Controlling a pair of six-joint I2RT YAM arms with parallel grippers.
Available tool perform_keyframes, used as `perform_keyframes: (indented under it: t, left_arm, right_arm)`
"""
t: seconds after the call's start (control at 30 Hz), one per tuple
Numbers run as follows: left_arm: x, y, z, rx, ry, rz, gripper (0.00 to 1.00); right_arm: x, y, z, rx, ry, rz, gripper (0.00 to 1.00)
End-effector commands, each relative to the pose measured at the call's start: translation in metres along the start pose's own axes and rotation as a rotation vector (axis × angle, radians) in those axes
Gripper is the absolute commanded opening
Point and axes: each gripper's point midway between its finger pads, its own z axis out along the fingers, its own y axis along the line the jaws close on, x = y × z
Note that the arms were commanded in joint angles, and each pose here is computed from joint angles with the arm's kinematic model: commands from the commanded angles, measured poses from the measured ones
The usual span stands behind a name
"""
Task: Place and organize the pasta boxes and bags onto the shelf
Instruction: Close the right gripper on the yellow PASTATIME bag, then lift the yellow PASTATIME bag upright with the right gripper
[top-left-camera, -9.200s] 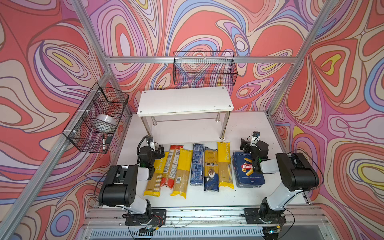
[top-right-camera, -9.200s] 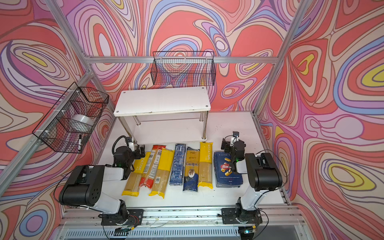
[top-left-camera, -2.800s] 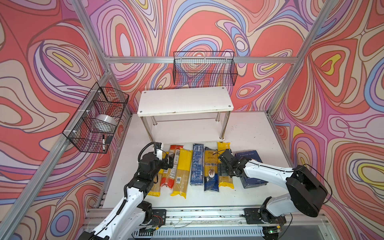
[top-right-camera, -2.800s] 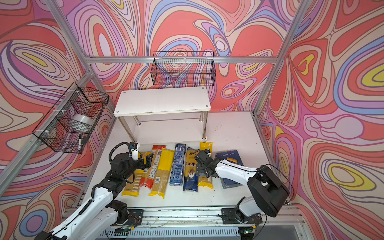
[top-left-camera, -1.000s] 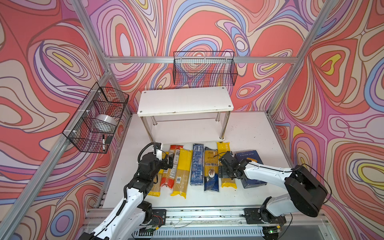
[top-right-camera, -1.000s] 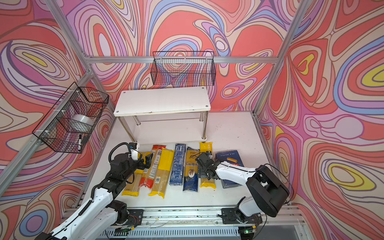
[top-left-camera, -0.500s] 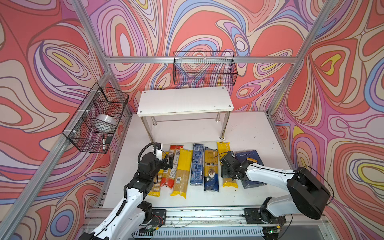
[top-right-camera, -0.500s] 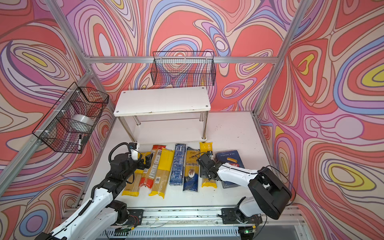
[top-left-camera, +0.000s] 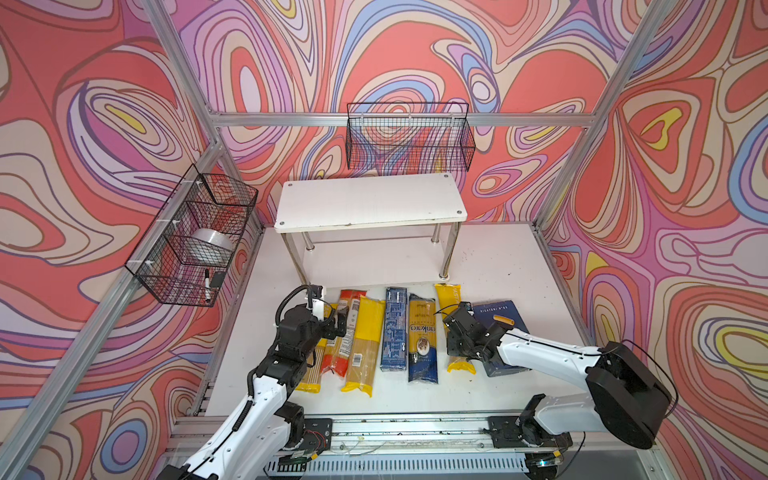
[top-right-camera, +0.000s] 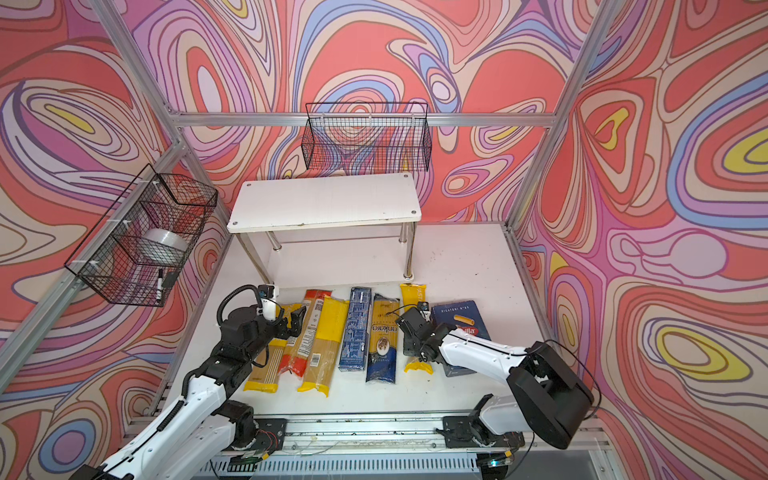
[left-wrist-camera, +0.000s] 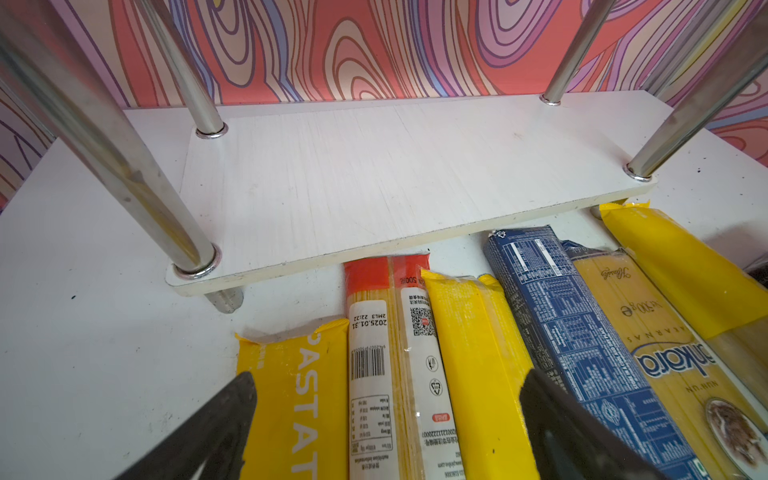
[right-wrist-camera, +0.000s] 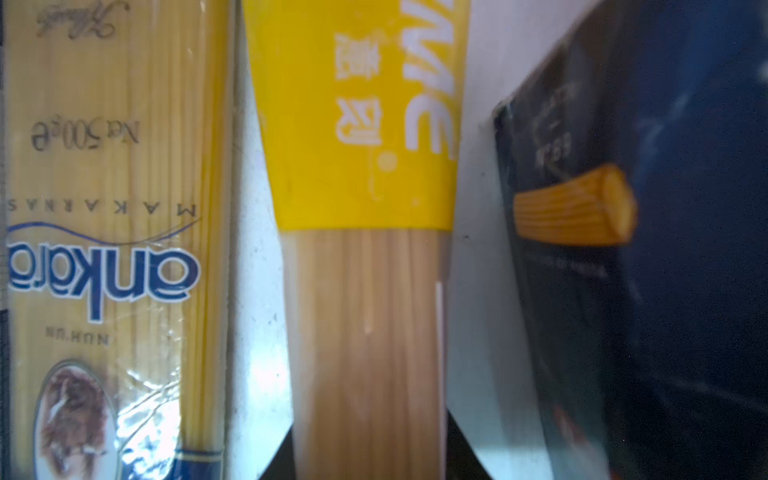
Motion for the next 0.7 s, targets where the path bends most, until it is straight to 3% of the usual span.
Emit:
perform_keyframes:
  t: [0.0, 0.3, 0.5, 0.67]
  left_arm:
    - [-0.002, -0.001, 0.001, 0.002, -0.011, 0.007, 1.00]
    - [-0.004, 0.004, -0.005, -0.022, -0.042, -0.003, 1.00]
    - [-0.004, 0.001, -0.003, -0.005, -0.032, 0.001, 1.00]
    - [-0.003, 0.001, -0.002, -0.004, -0.025, 0.004, 1.00]
  right_arm:
    - [0.014, -0.016, -0.004, 0.041, 0.040, 0.016, 0.28]
    - [0.004, -0.010, -0.018, -0.021, -0.019, 0.050, 0.16]
    - [0.000, -0.005, -0.025, -0.065, -0.048, 0.064, 0.03]
    - [-0.005, -0.006, -0.036, -0.076, -0.071, 0.060, 0.00]
